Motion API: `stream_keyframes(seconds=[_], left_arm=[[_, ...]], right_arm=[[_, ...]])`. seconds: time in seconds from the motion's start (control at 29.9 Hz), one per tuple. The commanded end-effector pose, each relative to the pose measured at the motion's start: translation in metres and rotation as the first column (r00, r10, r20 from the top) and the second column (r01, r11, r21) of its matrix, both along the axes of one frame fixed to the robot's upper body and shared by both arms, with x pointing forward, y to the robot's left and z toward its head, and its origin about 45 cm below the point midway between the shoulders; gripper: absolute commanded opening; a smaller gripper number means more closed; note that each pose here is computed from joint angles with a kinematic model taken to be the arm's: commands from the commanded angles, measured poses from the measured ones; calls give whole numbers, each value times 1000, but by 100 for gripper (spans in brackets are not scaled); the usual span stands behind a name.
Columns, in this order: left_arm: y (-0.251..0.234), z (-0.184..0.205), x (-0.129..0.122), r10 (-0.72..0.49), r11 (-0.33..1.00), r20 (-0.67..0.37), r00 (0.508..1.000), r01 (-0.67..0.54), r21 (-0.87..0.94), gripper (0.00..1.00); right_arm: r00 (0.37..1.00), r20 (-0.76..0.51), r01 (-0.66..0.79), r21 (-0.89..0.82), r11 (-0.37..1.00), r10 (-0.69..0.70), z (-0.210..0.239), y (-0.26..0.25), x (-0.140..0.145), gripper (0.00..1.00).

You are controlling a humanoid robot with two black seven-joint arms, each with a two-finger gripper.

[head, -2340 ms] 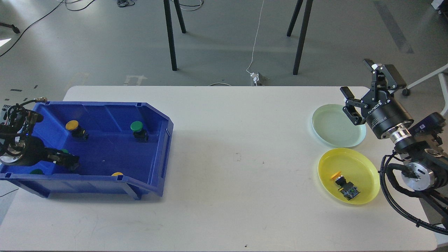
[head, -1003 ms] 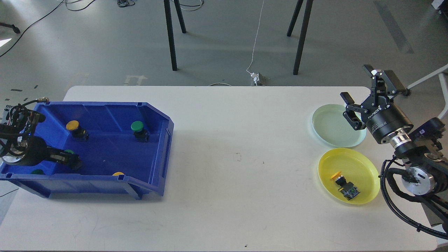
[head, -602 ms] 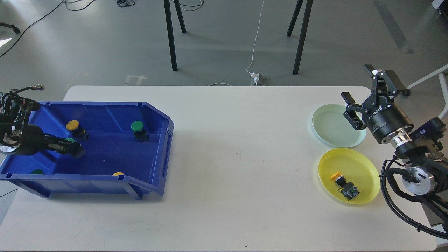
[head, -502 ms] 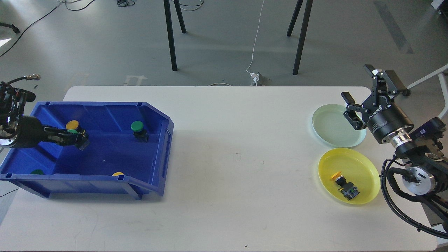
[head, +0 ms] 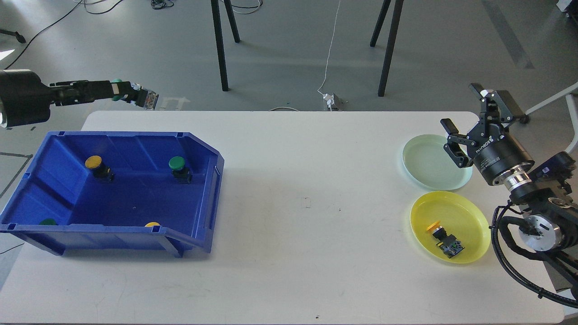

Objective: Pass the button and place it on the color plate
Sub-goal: 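Lift the green button and extend it toward the right gripper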

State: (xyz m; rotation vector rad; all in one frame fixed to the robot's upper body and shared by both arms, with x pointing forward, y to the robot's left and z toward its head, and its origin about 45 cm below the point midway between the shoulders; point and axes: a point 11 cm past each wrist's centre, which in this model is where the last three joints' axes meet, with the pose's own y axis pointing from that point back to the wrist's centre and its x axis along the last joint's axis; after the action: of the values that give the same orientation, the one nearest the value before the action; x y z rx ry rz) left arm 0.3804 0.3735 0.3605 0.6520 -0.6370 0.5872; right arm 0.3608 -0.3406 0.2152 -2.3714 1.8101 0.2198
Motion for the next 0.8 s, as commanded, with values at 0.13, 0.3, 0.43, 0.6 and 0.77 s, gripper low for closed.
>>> stream_keyframes(seconds=[0.13, 0.3, 0.43, 0.6, 0.77], left_arm=[[-108, -25, 21, -160, 912, -90, 983, 113, -394, 17], [-168, -59, 32, -230, 848, -151, 961, 121, -516, 17], [-185, -74, 33, -239, 812, -190, 952, 89, -576, 17], [-181, -76, 35, -220, 791, -211, 952, 47, -610, 17], [-181, -76, 35, -219, 788, -212, 952, 44, -615, 16]], right_arm=[[999, 33, -33, -23, 999, 33, 9, 9, 4, 97], [991, 89, -94, -94, 991, 102, 23, 26, 13, 97], [973, 107, -193, -104, 976, 204, 27, 68, 22, 97], [940, 91, -316, -123, 941, 328, 20, 124, 28, 97], [919, 123, -366, -91, 926, 375, 26, 170, 40, 97]])
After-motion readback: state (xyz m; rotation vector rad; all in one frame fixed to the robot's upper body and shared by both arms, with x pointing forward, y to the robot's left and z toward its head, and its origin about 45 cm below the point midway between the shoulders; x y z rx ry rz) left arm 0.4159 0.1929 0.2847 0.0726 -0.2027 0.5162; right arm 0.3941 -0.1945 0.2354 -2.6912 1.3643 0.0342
